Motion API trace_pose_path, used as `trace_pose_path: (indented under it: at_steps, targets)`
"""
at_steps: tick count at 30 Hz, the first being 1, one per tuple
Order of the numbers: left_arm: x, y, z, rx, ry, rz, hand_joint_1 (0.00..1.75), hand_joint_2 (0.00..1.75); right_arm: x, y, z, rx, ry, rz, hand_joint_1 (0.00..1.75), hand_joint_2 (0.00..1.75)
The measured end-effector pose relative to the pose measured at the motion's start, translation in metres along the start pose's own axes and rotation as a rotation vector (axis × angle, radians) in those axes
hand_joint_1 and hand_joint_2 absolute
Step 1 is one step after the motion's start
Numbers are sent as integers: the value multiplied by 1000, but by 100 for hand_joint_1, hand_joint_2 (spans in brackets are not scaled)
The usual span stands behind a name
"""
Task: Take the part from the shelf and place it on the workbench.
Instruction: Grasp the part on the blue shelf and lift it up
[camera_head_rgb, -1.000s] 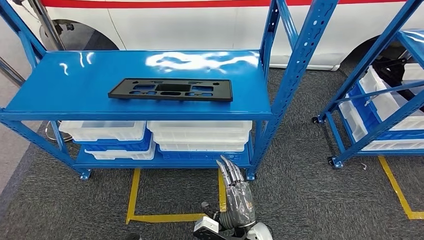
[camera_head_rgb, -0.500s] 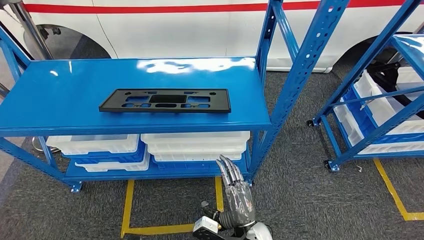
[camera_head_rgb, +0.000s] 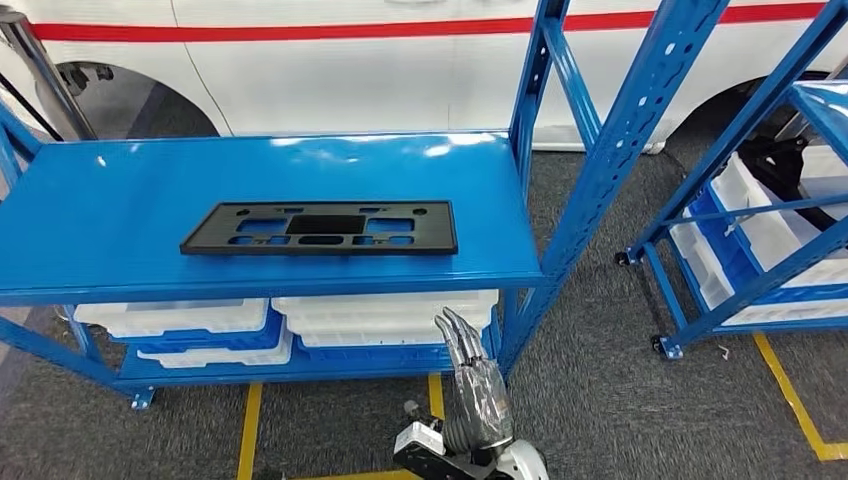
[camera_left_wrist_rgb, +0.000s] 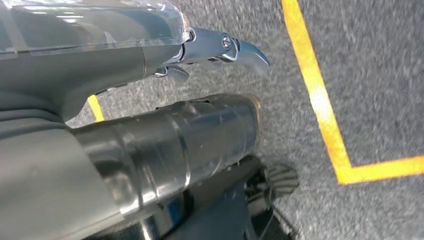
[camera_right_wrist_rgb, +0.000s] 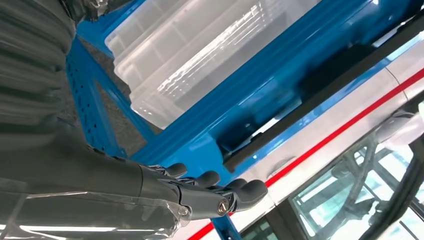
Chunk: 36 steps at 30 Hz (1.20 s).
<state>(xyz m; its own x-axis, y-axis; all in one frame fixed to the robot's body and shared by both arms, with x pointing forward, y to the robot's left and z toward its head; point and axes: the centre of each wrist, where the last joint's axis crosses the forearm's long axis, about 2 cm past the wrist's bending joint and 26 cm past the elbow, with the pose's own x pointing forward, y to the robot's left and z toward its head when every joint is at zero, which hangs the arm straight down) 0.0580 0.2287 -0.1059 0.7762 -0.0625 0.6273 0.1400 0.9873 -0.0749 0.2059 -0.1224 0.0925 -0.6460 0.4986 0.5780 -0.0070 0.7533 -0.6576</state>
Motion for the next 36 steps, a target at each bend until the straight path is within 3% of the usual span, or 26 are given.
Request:
trace_pose_path:
  at_steps: [36]
  targets:
    - [5, 1, -3, 11, 20, -28, 0, 0, -5, 2, -14, 38, -31, 58, 0, 175]
